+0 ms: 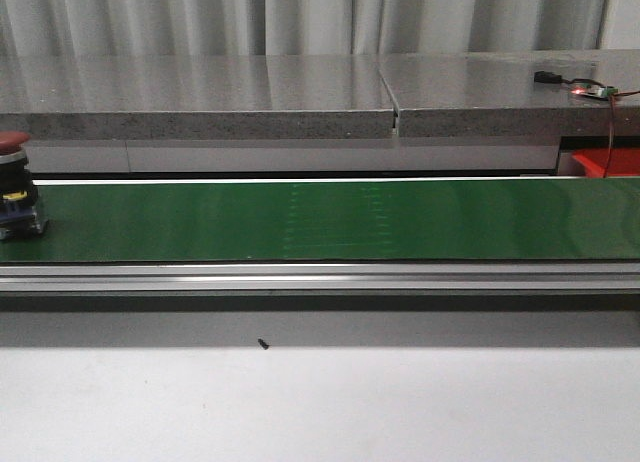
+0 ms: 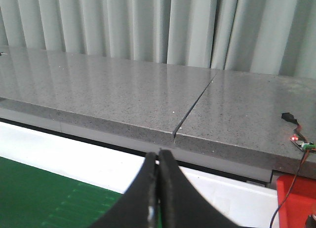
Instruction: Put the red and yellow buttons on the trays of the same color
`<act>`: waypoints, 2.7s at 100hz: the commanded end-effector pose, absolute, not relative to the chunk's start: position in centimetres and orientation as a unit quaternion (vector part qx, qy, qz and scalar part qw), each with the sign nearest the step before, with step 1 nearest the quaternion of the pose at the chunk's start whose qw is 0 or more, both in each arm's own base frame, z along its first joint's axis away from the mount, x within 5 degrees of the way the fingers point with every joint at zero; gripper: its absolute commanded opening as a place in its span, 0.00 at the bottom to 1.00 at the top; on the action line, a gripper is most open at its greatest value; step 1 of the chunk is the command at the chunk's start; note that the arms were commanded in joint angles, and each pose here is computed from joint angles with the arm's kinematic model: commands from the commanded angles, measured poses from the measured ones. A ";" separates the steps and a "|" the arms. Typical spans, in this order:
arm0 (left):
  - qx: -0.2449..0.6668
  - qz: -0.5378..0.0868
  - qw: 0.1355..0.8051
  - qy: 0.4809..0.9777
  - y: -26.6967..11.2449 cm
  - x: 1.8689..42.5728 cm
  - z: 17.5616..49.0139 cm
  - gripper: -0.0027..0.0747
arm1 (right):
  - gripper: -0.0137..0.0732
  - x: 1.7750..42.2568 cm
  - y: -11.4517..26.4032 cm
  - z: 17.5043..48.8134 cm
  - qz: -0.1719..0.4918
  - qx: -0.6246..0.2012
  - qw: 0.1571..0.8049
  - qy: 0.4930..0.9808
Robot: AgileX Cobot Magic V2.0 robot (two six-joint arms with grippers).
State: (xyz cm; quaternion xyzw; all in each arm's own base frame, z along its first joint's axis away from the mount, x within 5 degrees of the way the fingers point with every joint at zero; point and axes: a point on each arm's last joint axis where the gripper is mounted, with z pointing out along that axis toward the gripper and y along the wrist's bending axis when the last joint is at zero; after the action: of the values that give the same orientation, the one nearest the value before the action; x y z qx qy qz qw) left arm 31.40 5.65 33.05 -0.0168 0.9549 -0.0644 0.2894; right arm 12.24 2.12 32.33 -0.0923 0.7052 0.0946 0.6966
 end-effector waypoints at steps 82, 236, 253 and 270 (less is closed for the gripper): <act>0.105 -0.075 0.529 0.839 -2.2 8.6 34.5 0.01 | 0.09 11.9 2.9 33.4 0.131 -0.119 0.706 0.685; 0.100 -0.088 0.541 0.831 -2.3 7.9 34.4 0.01 | 0.17 16.0 3.6 37.9 0.148 -0.103 0.550 0.815; 0.100 -0.088 0.541 0.831 -2.3 7.9 34.4 0.01 | 0.50 18.8 5.9 38.4 0.175 -0.156 0.507 0.829; 0.100 -0.088 0.541 0.831 -2.3 7.9 34.4 0.01 | 0.67 21.7 8.5 37.8 0.191 -0.195 0.470 0.840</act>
State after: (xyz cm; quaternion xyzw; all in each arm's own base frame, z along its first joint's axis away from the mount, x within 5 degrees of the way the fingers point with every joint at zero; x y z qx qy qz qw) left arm 7.63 -2.24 33.06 0.1081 0.8530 -0.0801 0.5042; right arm 20.42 7.42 36.44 -0.1924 0.8524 0.1826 0.4507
